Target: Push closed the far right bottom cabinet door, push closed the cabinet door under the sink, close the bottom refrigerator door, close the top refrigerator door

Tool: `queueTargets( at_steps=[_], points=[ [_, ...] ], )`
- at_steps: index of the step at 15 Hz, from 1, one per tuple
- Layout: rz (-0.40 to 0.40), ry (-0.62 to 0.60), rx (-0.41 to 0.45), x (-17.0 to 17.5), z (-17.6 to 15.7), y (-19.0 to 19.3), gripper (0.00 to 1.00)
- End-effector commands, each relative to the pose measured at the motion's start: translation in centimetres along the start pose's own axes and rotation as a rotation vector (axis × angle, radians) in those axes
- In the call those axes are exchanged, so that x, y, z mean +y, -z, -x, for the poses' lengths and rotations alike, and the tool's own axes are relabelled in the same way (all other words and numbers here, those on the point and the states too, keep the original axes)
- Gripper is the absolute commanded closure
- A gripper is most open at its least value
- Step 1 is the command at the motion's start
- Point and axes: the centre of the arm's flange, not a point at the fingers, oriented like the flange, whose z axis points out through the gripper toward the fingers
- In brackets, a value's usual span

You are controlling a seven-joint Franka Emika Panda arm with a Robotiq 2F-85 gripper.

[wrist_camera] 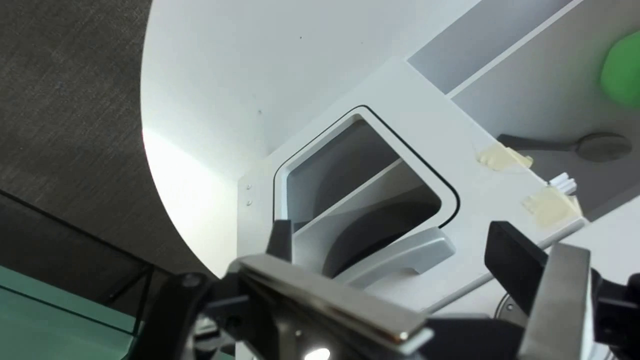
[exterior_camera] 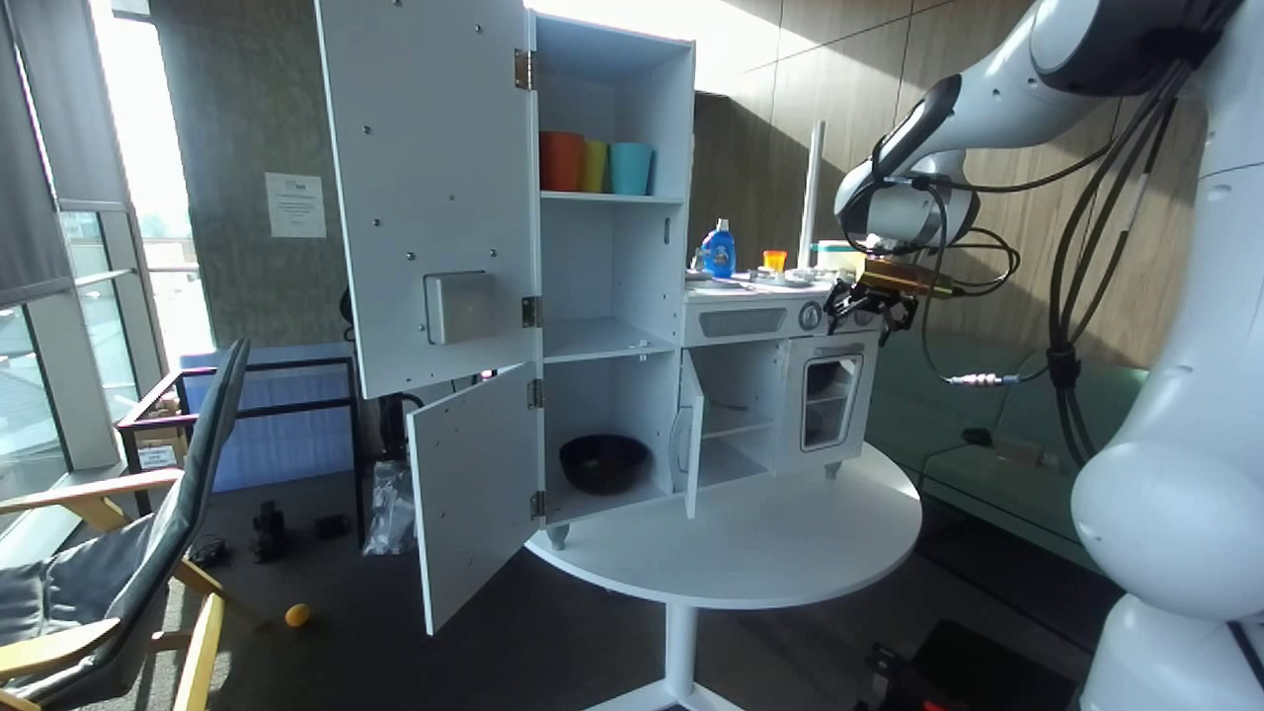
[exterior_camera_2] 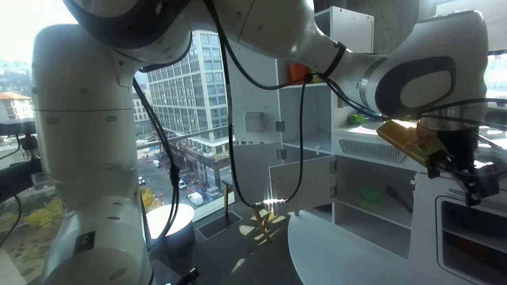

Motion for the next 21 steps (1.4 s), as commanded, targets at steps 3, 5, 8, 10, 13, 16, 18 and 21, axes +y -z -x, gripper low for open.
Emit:
queueTargets(
  at_steps=[3,5,8,10,13,16,18,21],
  points=[
    [-0.049,0.220,-0.040,-4.0,9.2,6.0,0.00],
    [-0.031,0.331,-0.092,-5.5,12.4,7.5,0.00],
    [-0.017,0.502,-0.099,-8.7,17.9,9.3,0.00],
    [-0.034,0.595,-0.115,-11.5,21.5,10.5,0.00],
    [-0.081,0.716,-0.132,-16.8,27.6,11.9,0.00],
    [-0.144,0.837,-0.111,-21.7,32.6,12.5,0.00],
    [-0.180,0.897,-0.092,-24.8,35.5,12.7,0.00],
    [-0.208,0.945,-0.093,-27.7,38.4,12.4,0.00]
  ],
)
